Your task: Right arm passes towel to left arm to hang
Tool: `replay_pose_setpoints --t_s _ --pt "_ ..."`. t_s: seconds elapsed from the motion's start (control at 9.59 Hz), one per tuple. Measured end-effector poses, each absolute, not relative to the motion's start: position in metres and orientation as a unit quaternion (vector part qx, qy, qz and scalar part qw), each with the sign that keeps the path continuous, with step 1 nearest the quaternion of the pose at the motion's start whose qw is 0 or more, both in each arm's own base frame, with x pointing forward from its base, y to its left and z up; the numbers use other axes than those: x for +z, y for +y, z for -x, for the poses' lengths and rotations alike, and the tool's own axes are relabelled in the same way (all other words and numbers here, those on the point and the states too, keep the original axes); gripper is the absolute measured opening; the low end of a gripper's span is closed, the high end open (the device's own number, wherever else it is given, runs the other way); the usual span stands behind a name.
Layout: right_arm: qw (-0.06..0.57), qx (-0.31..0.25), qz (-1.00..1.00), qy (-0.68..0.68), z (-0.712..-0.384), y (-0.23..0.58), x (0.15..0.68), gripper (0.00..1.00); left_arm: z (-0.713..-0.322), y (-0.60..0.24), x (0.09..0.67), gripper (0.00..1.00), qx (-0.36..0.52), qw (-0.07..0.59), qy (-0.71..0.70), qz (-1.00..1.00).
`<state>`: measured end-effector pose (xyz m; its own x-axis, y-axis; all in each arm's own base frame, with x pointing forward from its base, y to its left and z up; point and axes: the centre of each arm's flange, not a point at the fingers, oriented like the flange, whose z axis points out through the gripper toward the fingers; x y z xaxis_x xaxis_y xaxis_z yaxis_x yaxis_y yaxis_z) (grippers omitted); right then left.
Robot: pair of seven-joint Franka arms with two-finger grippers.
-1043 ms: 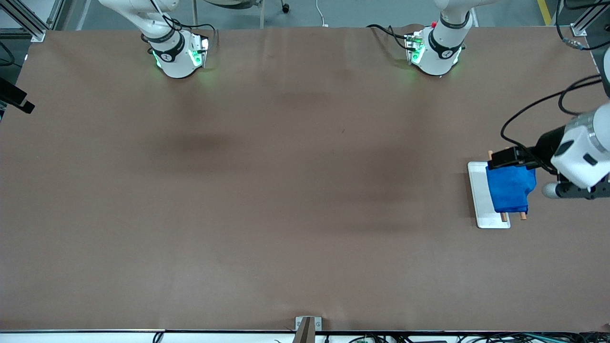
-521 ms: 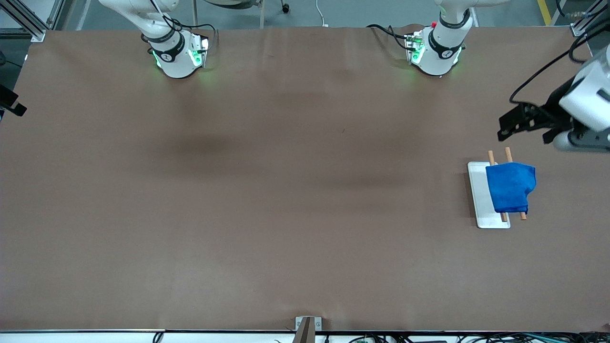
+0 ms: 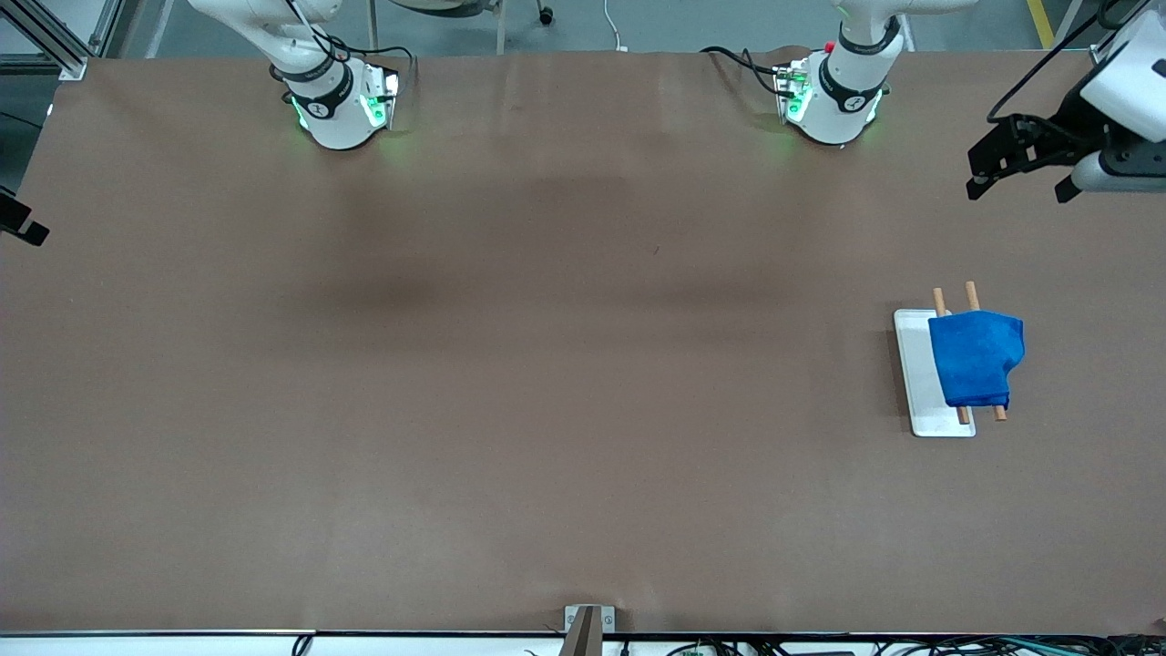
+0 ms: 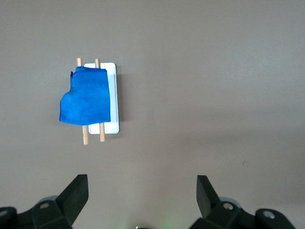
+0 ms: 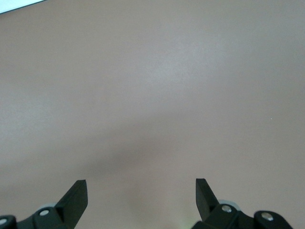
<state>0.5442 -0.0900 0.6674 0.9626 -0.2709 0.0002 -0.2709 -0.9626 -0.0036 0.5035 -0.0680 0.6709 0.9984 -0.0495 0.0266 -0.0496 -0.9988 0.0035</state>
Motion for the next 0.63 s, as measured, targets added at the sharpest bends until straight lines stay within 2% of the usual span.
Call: replay_pose_setpoints --t_s 0.63 --pt "0.005 -0.001 0.990 0.142 -0.5429 -0.0953 0.6699 1.00 -0.5052 -0.0614 0.6687 1.00 0.012 0.002 -0.019 -1.000"
